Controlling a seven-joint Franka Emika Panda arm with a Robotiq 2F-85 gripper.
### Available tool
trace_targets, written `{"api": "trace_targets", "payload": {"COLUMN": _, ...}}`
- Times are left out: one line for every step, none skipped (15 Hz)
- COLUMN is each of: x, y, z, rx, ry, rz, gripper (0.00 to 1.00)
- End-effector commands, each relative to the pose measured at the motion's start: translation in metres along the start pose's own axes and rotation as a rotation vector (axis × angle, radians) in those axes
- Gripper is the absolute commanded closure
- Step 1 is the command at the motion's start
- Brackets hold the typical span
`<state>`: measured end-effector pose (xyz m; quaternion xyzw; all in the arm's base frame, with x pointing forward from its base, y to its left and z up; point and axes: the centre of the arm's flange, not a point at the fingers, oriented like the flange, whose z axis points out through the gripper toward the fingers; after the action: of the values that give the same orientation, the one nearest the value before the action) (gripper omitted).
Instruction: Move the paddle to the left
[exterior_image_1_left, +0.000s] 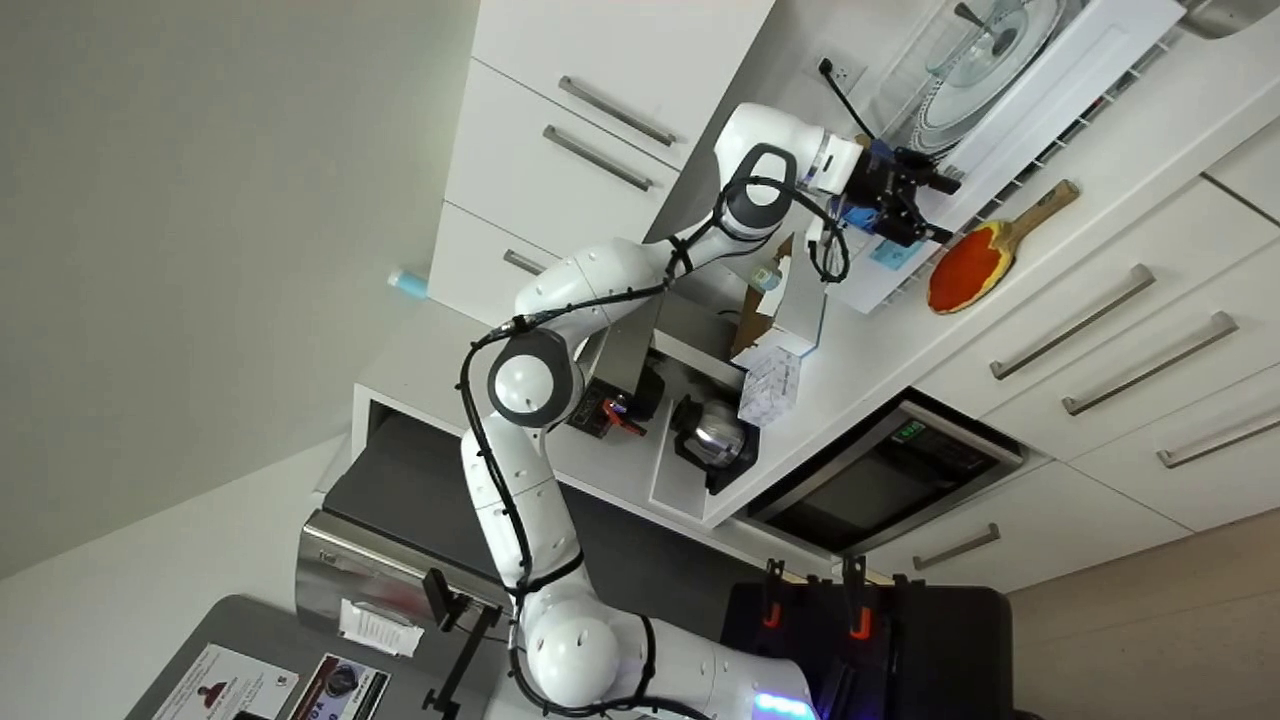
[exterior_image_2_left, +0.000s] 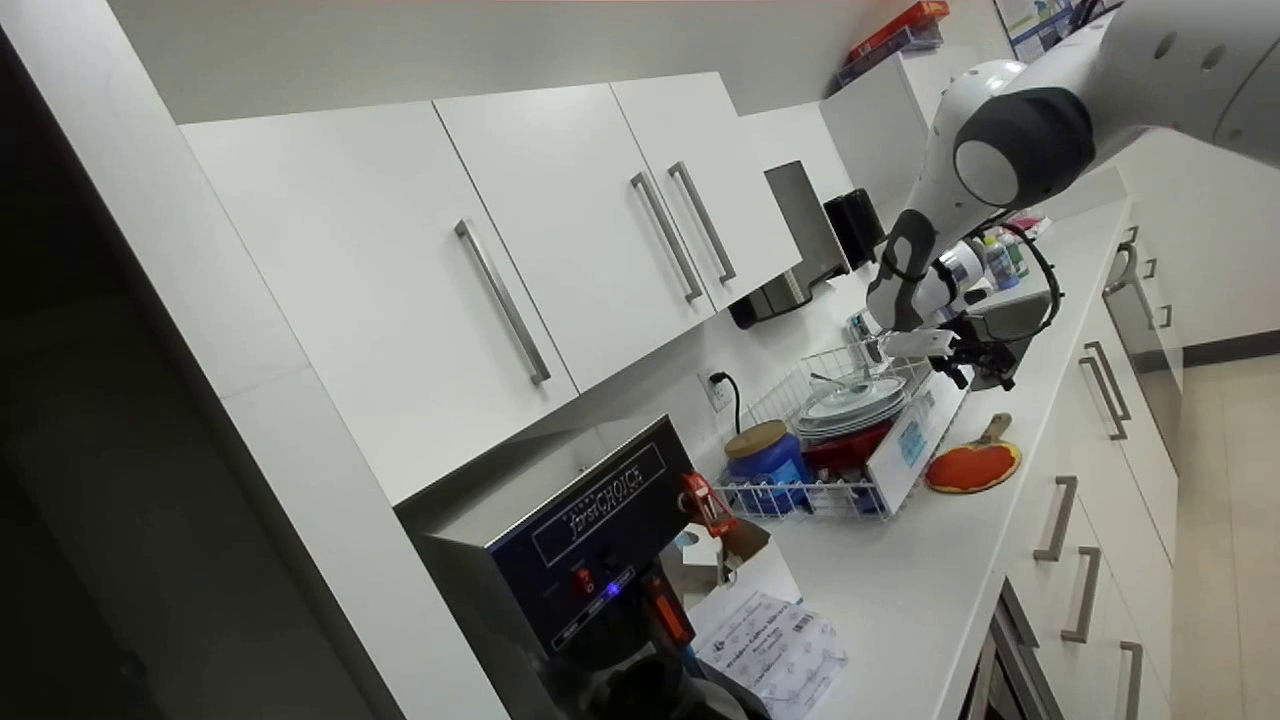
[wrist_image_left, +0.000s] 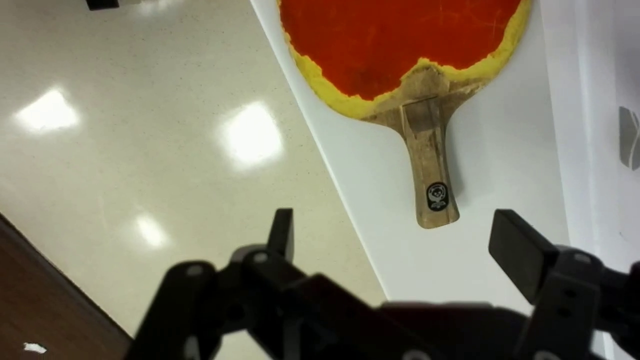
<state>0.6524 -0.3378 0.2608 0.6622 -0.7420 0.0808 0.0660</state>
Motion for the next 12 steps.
{"api": "trace_targets", "payload": {"x": 0.011, "y": -0.025, "z": 0.015, "rx": -0.005, "ry": -0.031, "rz": -0.044, "gripper": 0.00}}
{"api": "trace_targets", "payload": {"x": 0.010, "y": -0.026, "z": 0.021, "rx": -0.004, "ry": -0.038, "rz": -0.065, "gripper": 0.00}}
{"api": "trace_targets", "payload": {"x": 0.009, "y": -0.027, "z": 0.027, "rx": 0.001, "ry": -0.045, "rz": -0.089, "gripper": 0.00}}
{"api": "trace_targets", "payload": {"x": 0.007, "y": -0.027, "z": 0.031, "rx": 0.006, "ry": -0.055, "rz": -0.109, "gripper": 0.00}}
{"api": "trace_targets", "payload": {"x": 0.005, "y": -0.028, "z": 0.036, "rx": 0.011, "ry": -0.064, "rz": -0.124, "gripper": 0.00}}
{"api": "trace_targets", "payload": {"x": 0.004, "y": -0.029, "z": 0.039, "rx": 0.017, "ry": -0.077, "rz": -0.137, "gripper": 0.00}}
{"api": "trace_targets", "payload": {"x": 0.003, "y": -0.029, "z": 0.042, "rx": 0.020, "ry": -0.085, "rz": -0.148, "gripper": 0.00}}
{"api": "trace_targets", "payload": {"x": 0.002, "y": -0.030, "z": 0.045, "rx": 0.023, "ry": -0.093, "rz": -0.158, "gripper": 0.00}}
{"api": "trace_targets", "payload": {"x": 0.002, "y": -0.031, "z": 0.047, "rx": 0.026, "ry": -0.098, "rz": -0.166, "gripper": 0.00}}
{"api": "trace_targets", "payload": {"x": 0.002, "y": -0.033, "z": 0.050, "rx": 0.026, "ry": -0.103, "rz": -0.172, "gripper": 0.00}}
{"api": "trace_targets", "payload": {"x": 0.003, "y": -0.034, "z": 0.052, "rx": 0.024, "ry": -0.103, "rz": -0.178, "gripper": 0.00}}
{"api": "trace_targets", "payload": {"x": 0.004, "y": -0.035, "z": 0.054, "rx": 0.018, "ry": -0.103, "rz": -0.182, "gripper": 0.00}}
